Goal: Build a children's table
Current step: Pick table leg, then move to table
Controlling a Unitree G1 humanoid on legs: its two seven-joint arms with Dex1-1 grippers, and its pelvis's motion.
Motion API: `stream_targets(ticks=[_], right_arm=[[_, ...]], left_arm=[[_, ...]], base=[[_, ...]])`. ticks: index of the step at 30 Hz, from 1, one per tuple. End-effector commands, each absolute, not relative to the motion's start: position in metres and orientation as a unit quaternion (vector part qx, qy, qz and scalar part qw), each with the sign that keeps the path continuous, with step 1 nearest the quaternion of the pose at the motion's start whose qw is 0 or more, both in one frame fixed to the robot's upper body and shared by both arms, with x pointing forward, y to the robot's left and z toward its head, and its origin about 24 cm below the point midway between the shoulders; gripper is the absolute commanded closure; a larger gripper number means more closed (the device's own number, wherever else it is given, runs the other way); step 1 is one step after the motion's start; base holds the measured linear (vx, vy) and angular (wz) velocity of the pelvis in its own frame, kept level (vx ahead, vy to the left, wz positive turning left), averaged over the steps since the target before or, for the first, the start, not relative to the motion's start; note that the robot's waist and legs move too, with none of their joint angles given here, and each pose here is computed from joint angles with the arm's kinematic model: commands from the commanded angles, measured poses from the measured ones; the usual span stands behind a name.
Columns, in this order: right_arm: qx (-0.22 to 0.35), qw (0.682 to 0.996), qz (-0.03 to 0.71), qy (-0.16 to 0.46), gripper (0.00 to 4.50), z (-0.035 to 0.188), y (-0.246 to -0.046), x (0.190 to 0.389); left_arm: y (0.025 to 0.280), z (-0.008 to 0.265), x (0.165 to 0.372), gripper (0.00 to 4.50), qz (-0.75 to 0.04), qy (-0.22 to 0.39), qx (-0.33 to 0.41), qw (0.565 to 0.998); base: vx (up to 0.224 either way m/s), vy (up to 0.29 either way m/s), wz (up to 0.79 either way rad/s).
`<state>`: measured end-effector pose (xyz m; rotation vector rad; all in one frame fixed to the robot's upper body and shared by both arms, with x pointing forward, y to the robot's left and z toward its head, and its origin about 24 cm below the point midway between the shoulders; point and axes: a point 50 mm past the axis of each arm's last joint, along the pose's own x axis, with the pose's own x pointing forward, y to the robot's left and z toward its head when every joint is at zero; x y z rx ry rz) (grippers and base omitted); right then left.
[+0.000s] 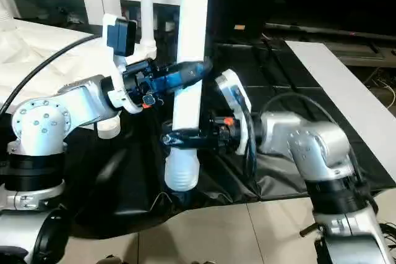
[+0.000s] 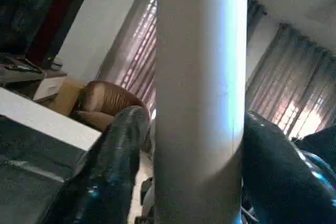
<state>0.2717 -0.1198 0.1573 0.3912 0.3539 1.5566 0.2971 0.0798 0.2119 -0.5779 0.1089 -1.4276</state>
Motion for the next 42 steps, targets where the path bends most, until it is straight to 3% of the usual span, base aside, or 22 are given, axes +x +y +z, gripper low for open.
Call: stream_targets(ticks=[1, 6, 13, 15, 19, 20, 22, 23, 24, 29, 32, 35, 42], right_arm=[[0.173, 0.689, 0.692, 0.131, 2.64, 0.168, -0.126, 0.269], [0.177, 0.701, 0.681, 0.116, 2.64, 0.172, -0.135, 0.265], [0.167, 0.748, 0.638, 0.082, 2.64, 0.181, -0.158, 0.257], [0.152, 0.801, 0.576, 0.061, 2.64, 0.182, -0.179, 0.253], [0.104, 0.866, 0.486, 0.054, 2.64, 0.176, -0.190, 0.254], [0.047, 0.917, 0.391, 0.070, 2.64, 0.163, -0.190, 0.262], [0.042, 0.933, 0.352, 0.059, 2.64, 0.161, -0.190, 0.267], [0.034, 0.968, 0.250, 0.008, 2.64, 0.155, -0.187, 0.276], [0.039, 0.978, 0.205, -0.006, 2.64, 0.150, -0.186, 0.279], [-0.018, 0.988, 0.149, 0.018, 2.64, 0.125, -0.180, 0.275], [0.031, 0.996, 0.074, 0.043, 2.64, 0.106, -0.182, 0.276], [0.055, 0.994, 0.079, 0.048, 2.64, 0.096, -0.172, 0.272], [0.043, 0.993, 0.104, 0.035, 2.64, 0.090, -0.157, 0.269]], left_arm=[[0.080, 0.215, 0.294, 1.15, -0.651, 0.053, -0.261, 0.711], [0.086, 0.215, 0.293, 0.76, -0.644, 0.055, -0.261, 0.717], [0.109, 0.213, 0.294, 0.31, -0.574, 0.024, -0.215, 0.790], [0.131, 0.202, 0.289, 0.26, -0.509, 0.018, -0.152, 0.847], [0.154, 0.190, 0.287, 0.26, -0.394, 0.008, -0.111, 0.912], [0.168, 0.185, 0.291, 0.26, -0.273, -0.020, -0.112, 0.955], [0.171, 0.180, 0.291, 0.26, -0.232, -0.022, -0.103, 0.967], [0.175, 0.163, 0.291, 0.26, -0.147, -0.022, -0.037, 0.988], [0.174, 0.158, 0.290, 0.26, -0.123, -0.032, 0.008, 0.992], [0.172, 0.147, 0.288, 0.26, -0.036, -0.060, 0.046, 0.996], [0.164, 0.132, 0.289, 0.26, -0.053, -0.029, 0.037, 0.997], [0.160, 0.126, 0.290, 0.26, -0.051, -0.040, 0.038, 0.997], [0.160, 0.123, 0.293, 0.26, -0.042, -0.060, 0.063, 0.995]], base=[[0.000, 0.000, 0.00], [0.000, 0.000, 0.00], [0.000, 0.000, 0.00], [0.000, 0.000, 0.00], [0.000, 0.000, 0.00], [0.000, 0.000, 0.00], [0.000, 0.000, 0.00], [0.000, 0.000, 0.00], [0.000, 0.000, 0.00], [0.000, 0.000, 0.00], [0.000, 0.000, 0.00], [0.000, 0.000, 0.00], [0.005, 0.114, 0.00]])
